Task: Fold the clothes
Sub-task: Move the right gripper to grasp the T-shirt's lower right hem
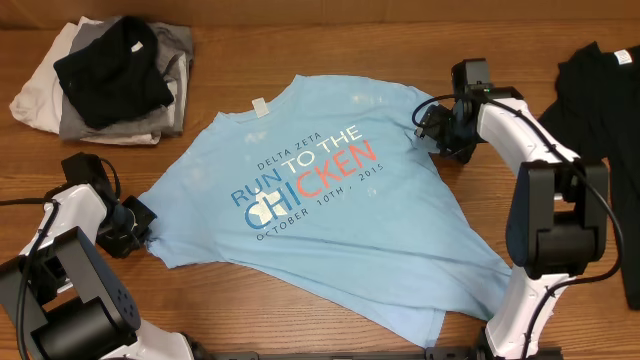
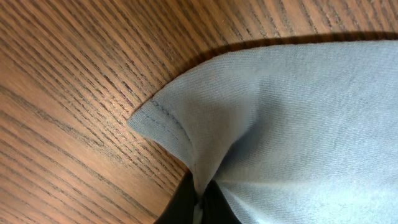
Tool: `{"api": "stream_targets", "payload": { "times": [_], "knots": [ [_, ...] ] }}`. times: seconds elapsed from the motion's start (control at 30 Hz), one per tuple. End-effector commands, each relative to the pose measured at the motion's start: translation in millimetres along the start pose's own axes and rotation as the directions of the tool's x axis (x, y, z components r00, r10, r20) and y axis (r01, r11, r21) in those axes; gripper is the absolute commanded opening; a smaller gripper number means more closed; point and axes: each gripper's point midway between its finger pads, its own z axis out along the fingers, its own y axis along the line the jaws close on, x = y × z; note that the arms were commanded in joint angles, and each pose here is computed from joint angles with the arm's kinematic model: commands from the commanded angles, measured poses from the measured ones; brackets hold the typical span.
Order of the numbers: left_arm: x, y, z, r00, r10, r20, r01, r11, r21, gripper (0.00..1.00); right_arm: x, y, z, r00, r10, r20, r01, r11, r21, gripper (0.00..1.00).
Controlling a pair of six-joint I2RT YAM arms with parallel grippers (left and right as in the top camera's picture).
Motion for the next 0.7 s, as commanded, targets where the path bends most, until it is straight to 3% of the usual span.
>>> {"api": "stream_targets", "payload": {
  "times": [0.0,0.37,0.5,0.67],
  "knots": [
    [1.1,4.3,10.5,1.000,-0.024,-0.019,0.023,1.000,-0.012,0.04,-3.7,-2.3,1.2,1.000,0.024,0.015,-0.025,1.000,0.010,0.71],
    [0.0,3.9,10.5,1.000,-0.024,-0.015,0.024,1.000,-0.010,0.06,0.1,-7.9,20.3,1.000,0.028,-0.012,-0.028,0.999,0.030,0.67],
    [-0.2,3.7,10.5,1.000,-0.024,-0.014,0.024,1.000,-0.009,0.06,-1.3,-7.4,23.0,1.000,0.028,-0.007,-0.027,0.999,0.027,0.60],
    [-0.8,3.3,10.5,1.000,-0.023,-0.011,0.023,1.000,-0.008,0.08,-8.9,-7.4,22.9,0.998,0.063,0.029,-0.064,0.997,0.032,0.30]
  ]
}}
